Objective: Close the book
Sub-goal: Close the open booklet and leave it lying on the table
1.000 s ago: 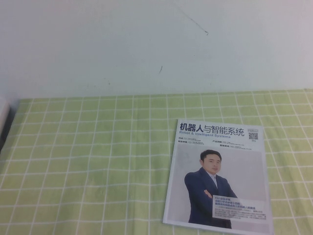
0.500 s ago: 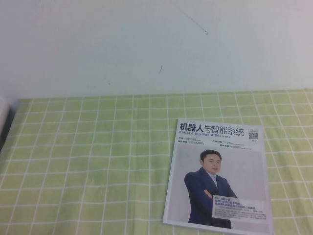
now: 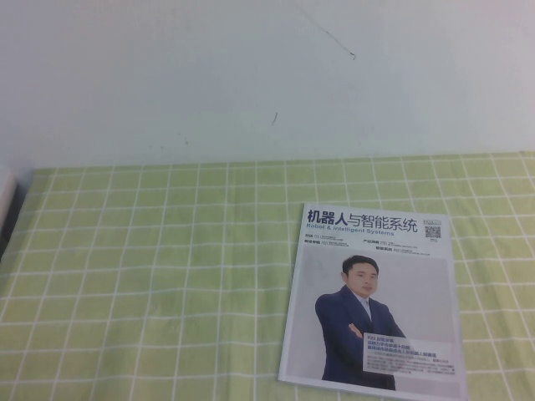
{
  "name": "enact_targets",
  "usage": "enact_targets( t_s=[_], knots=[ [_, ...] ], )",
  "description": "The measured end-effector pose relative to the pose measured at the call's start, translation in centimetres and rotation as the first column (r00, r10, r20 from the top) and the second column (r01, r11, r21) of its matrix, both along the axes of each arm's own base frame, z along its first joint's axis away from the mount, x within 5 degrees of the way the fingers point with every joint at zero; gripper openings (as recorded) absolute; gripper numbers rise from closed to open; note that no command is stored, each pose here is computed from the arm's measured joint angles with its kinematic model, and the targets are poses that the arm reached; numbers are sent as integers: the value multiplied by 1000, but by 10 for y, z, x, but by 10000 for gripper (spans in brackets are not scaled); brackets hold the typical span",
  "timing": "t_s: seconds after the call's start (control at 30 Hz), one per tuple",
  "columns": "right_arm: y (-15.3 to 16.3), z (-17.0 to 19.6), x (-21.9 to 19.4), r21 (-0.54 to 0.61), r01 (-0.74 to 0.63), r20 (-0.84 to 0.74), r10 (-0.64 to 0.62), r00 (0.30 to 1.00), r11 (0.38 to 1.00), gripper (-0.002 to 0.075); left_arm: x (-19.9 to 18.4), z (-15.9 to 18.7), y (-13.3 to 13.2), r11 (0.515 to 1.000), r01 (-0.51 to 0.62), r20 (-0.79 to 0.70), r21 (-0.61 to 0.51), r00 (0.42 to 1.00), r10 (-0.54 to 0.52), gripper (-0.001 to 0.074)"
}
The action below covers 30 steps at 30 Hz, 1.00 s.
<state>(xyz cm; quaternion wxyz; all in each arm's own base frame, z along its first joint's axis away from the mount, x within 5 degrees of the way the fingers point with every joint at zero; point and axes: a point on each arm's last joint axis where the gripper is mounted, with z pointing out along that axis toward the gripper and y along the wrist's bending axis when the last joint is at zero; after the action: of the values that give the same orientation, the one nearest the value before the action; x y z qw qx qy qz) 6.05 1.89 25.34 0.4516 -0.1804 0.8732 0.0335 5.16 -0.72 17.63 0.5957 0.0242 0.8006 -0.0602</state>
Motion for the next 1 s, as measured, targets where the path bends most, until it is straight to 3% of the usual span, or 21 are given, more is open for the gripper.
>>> enact_targets(
  t_s=[1.0],
  knots=[
    [0,0,0,0,0,0,0,1000,1000,-3,0,0,0,1000,-6,0,2,1000,6,-4]
  ],
)
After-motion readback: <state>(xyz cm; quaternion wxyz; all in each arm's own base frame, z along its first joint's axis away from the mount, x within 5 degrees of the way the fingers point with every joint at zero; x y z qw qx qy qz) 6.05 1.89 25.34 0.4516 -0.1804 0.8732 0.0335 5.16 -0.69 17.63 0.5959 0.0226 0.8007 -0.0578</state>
